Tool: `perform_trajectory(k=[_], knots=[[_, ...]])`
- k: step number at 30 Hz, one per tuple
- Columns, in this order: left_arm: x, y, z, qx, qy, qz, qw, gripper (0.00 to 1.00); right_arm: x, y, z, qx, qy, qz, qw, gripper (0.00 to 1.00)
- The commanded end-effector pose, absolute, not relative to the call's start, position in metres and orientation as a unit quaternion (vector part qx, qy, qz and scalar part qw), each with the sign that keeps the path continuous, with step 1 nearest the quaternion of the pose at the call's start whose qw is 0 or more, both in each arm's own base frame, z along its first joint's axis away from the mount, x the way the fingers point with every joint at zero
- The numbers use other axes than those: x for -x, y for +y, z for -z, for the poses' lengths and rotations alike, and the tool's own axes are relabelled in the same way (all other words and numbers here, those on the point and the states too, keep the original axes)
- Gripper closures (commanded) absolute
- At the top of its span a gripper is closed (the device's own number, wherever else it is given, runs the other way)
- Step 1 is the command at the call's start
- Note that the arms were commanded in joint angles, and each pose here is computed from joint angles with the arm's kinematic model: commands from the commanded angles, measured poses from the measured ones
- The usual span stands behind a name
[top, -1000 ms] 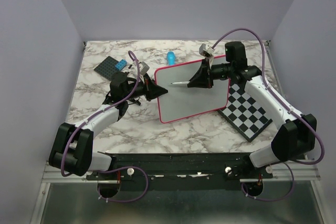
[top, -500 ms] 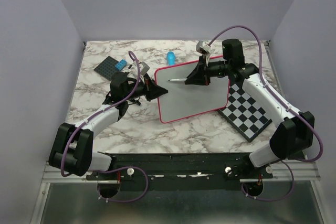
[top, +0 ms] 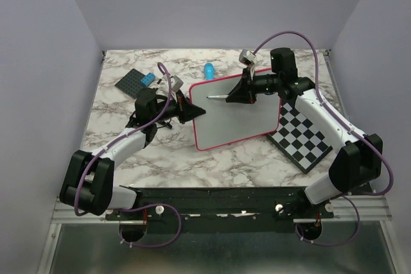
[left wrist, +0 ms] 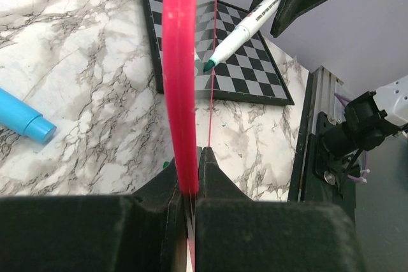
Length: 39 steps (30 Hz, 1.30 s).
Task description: Write a sentence on the whiteboard
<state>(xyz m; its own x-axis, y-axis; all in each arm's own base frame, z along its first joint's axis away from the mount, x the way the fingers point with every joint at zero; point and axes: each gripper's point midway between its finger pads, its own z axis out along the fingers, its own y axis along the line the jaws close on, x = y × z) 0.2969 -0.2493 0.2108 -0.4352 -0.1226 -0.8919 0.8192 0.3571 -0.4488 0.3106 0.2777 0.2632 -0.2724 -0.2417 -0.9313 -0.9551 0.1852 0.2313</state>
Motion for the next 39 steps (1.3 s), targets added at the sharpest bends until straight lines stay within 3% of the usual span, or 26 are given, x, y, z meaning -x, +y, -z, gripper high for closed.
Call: perform_trajectory(k=[1,39], knots=[[-0.309,-0.244,-0.200,-0.268,0.690,0.459,0.491,1.00,-0.322,0.281,-0.270,0.451,0.660,-0.432,0.417,1.00],[-0.309,-0.244,-0.197,-0.275,0.691,0.457,0.488,1.00,-0.326,0.252,-0.270,0.446,0.666,-0.419,0.426,0.99]])
